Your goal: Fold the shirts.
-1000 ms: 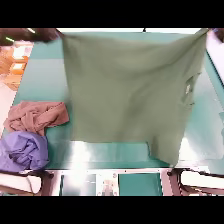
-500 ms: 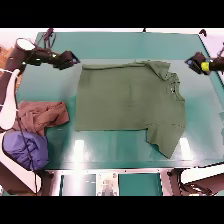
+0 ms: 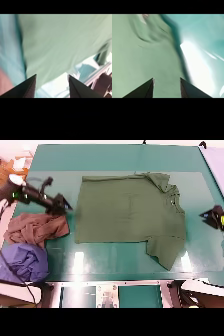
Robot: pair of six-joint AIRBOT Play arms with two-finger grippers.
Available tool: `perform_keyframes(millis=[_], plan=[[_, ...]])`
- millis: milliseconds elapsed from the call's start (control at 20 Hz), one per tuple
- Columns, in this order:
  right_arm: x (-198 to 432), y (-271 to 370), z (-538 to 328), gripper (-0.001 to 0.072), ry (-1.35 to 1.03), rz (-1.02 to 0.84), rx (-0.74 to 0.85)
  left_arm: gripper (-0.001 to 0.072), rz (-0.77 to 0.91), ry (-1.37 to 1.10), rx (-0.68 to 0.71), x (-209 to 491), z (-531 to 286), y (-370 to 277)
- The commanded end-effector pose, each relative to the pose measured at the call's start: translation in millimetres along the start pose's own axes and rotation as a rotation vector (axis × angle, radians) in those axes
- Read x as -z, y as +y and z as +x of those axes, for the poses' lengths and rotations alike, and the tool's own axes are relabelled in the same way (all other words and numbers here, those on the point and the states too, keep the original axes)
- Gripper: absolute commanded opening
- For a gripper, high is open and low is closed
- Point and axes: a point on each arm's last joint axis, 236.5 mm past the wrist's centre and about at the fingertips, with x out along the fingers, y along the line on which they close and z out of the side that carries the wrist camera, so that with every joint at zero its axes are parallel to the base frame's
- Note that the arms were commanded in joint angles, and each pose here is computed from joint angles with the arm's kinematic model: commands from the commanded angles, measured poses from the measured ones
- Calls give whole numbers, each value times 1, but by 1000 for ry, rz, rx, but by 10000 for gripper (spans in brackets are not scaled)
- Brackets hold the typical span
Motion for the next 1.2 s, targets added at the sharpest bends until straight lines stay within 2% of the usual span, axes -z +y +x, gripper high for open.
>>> perform_keyframes(millis=[0, 200, 450, 500, 600, 650, 750, 800, 850, 900, 950, 1000, 1150], plan=[[46, -43, 8, 374, 61, 102, 14, 461, -98, 56, -51, 72, 36, 39], [78, -48, 40, 374, 119, 130, 18, 461, -167, 99, -71, 111, 75, 55], [88, -12, 70, 375, 170, 60, -35, 459, -99, -61, -129, 76, 101, 48], [90, -7, 75, 375, 183, 45, -37, 392, -101, -79, -134, 72, 100, 50], [98, 1, 86, 375, 219, 12, -33, 47, -82, -92, -136, 66, 97, 49], [101, 5, 91, 375, 231, 3, -36, 22, -74, -102, -136, 62, 96, 47], [100, 11, 100, 374, 232, 1, -46, 22, -61, -116, -136, 56, 93, 45], [99, 13, 103, 347, 228, 2, -49, 22, -58, -114, -138, 56, 93, 45], [99, 13, 104, 245, 225, 1, -48, 22, -57, -114, -139, 56, 93, 45], [97, 13, 103, 210, 220, 0, -47, 22, -58, -114, -138, 56, 93, 45], [93, 15, 101, 76, 213, -9, -49, 22, -56, -112, -136, 56, 92, 44], [87, 20, 97, 22, 202, -24, -55, 21, -44, -110, -129, 54, 90, 39], [40, 73, 52, 21, 49, -114, -147, 18, 96, -232, -95, 17, 46, -10]])
